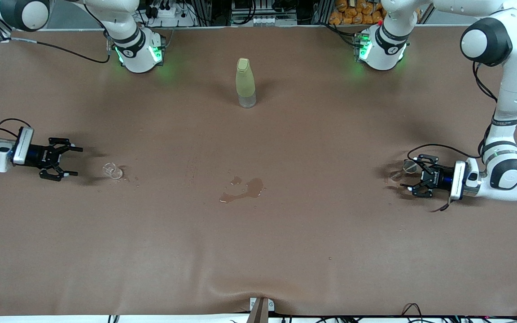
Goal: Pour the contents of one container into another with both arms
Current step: 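Grasp the jigger with the left gripper while the right gripper approaches, then grasp the clear glass beaker with the right gripper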
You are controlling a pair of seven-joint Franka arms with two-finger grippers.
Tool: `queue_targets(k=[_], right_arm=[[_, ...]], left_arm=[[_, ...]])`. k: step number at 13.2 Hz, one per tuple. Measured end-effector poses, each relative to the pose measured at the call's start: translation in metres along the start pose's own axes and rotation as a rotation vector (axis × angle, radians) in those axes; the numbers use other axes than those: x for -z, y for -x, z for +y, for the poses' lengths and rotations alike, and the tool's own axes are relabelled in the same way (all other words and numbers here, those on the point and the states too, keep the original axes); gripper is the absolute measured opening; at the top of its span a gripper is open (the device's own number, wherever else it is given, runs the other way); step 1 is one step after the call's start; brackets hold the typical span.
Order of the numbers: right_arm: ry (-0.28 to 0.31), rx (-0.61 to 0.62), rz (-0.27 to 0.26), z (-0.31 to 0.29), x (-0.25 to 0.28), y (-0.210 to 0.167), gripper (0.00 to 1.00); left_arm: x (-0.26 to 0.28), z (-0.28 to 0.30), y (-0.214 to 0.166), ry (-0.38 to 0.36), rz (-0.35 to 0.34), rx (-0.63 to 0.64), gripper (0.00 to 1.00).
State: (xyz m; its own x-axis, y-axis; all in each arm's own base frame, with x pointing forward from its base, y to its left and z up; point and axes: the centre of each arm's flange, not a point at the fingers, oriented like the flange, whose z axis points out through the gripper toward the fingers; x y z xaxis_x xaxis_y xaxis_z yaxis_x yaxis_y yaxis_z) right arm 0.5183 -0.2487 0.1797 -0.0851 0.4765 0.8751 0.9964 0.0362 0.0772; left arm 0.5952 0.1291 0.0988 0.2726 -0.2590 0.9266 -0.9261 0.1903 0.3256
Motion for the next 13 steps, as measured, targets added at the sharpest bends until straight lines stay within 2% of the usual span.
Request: queue_targets(k=[3,4,9,11,12,13], right_arm=[[0.025,-0.018,0.053,-0.005,-0.010,0.015,1.00],[0.027,-0.022,0.063,-0.008,-0.013,0.021,1.00],[0.068,-0.043,0.111,-0.017,-0.024,0.045,1.00],[0.087,-0.050,0.134,-0.020,-0.032,0.055,1.00],[0.093,-0.053,0.145,-0.022,-0.036,0.060,1.00],[0.101,-0.057,0.154,-0.022,-0.040,0.064,1.00]], left_arm=[[-0.002,0.000,0.002,0.007,0.008,-0.002,0.88],[-0.002,0.000,0.002,0.006,0.011,-0.003,0.83],[-0.003,-0.001,0.001,0.004,0.016,-0.007,0.78],[-0.003,-0.001,0.001,0.003,0.017,-0.007,0.63],[-0.003,-0.001,0.001,0.002,0.017,-0.007,0.63],[-0.002,0.000,0.001,0.001,0.018,-0.007,0.53]])
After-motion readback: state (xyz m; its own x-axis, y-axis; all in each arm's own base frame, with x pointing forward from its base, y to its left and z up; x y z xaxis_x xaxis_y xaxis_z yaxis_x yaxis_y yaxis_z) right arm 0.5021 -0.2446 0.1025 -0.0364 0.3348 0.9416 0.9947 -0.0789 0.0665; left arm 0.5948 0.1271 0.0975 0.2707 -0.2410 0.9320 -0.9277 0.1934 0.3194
